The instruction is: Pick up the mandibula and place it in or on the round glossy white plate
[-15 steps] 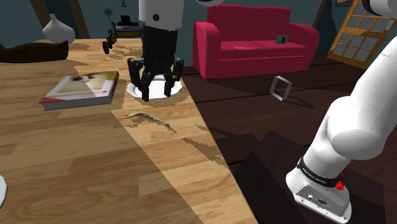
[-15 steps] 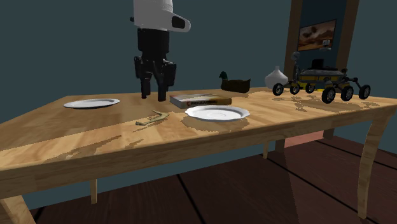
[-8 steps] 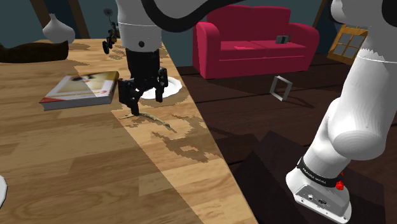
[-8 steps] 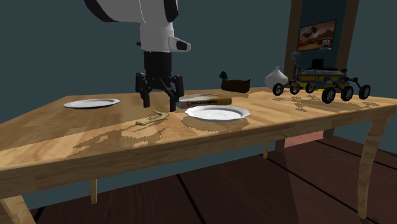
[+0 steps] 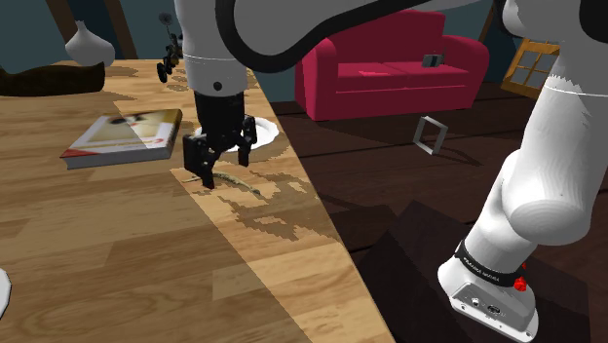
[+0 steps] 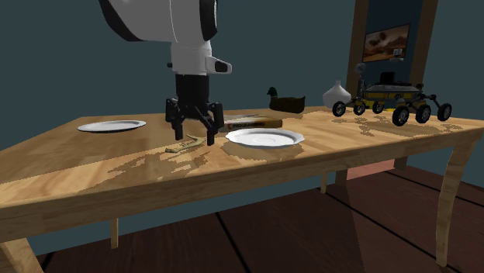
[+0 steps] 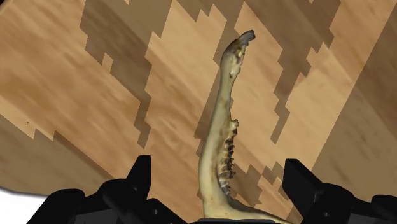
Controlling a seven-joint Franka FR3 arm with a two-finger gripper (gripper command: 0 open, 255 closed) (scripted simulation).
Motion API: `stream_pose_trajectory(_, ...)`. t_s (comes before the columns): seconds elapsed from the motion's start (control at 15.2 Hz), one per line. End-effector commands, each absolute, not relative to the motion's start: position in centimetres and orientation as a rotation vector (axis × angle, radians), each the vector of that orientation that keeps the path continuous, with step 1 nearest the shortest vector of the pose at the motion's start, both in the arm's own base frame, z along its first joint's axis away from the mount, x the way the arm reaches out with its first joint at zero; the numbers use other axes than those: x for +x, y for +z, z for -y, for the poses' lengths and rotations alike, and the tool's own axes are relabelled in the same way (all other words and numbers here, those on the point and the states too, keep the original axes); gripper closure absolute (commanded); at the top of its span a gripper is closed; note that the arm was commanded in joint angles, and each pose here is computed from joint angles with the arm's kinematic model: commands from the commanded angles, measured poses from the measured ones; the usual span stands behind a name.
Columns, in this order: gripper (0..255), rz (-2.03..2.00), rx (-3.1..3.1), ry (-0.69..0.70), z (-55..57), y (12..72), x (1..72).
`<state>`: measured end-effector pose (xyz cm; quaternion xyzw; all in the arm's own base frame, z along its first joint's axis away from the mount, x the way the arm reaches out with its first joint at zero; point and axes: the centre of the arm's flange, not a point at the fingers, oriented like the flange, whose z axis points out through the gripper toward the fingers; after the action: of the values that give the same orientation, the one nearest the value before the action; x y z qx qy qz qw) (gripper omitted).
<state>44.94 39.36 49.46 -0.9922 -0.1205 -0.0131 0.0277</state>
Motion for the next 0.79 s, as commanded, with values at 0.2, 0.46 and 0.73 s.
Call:
stream_pose_trajectory(0.2,0,0.372,-3.063,-0.041,-39.36,49.42,44.93)
stream_pose_trajectory(0.46,255,0.372,-3.063,-0.041,-39.46,49.36,44.96)
stream_pose_trajectory(0.73,255,0.372,-3.064,-0.041,-39.21,49.42,44.81)
